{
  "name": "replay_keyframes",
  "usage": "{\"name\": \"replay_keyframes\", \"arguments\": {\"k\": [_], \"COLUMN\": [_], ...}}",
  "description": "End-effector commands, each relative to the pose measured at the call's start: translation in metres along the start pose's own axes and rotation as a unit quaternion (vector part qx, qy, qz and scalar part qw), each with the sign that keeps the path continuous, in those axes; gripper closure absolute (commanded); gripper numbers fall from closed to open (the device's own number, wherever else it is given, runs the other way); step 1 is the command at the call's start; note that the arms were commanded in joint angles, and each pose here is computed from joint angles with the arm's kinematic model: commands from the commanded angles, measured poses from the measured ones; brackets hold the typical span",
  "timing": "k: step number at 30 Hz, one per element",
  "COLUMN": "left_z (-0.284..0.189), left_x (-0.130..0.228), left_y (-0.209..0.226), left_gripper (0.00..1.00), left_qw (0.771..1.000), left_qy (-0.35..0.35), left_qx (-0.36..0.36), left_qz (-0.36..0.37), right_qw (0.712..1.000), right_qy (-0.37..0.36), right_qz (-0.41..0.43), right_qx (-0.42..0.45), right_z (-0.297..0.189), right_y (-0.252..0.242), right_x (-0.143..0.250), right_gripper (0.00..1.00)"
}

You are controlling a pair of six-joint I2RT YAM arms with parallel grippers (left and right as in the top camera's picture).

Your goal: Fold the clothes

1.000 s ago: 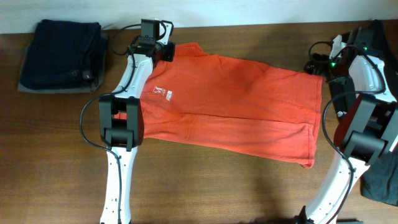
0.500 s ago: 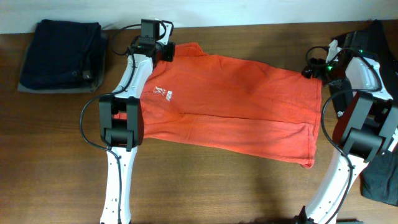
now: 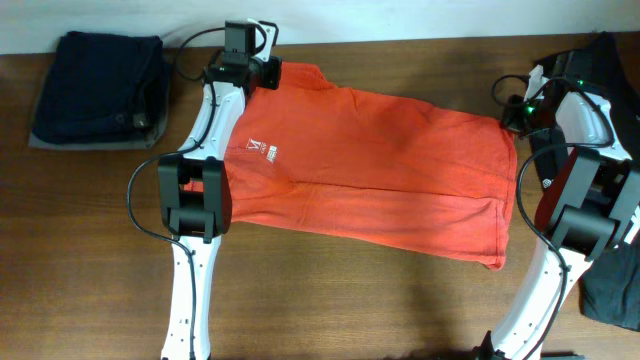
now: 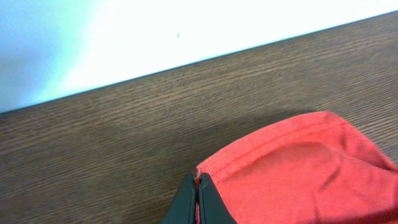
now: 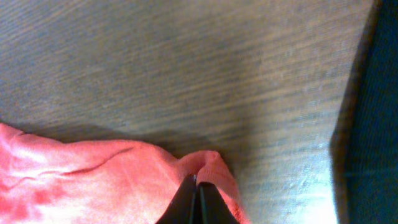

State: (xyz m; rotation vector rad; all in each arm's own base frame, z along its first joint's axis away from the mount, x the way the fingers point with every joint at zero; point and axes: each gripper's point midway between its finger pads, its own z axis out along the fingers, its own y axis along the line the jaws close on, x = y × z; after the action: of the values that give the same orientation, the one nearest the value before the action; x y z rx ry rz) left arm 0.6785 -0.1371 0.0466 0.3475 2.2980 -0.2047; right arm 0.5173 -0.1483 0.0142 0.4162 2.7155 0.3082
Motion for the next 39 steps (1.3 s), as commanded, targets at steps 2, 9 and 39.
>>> {"name": "replay_keyframes", "arguments": {"k": [2,9,39], "left_z": [-0.013,-0.028,-0.123], "left_x": [-0.017,-0.020,0.002], "left_y": [-0.003,-0.002,0.050], "left_gripper": [0.99,0.99,0.99], "left_qw": [1.000,1.000,0.984], "left_qy": [-0.003,0.019,0.132], "left_qx": [0.001,-0.002,-0.023], "left_qz": [-0.009,-0.012,-0.119], "right_qw": [1.000,1.000,0.989], "right_qy": [-0.005,0.000,0.111], "right_qz": [-0.004,-0.002,0.082], "right_qx": [-0.006,-0.006,0.059], "right_z": [-0.010,-0.024,-0.138], "right_y": [0.007,0.011,0.000], "right_x": [-0.010,-0.014,0.032], "right_gripper": [0.96,0.96,0.96]}}
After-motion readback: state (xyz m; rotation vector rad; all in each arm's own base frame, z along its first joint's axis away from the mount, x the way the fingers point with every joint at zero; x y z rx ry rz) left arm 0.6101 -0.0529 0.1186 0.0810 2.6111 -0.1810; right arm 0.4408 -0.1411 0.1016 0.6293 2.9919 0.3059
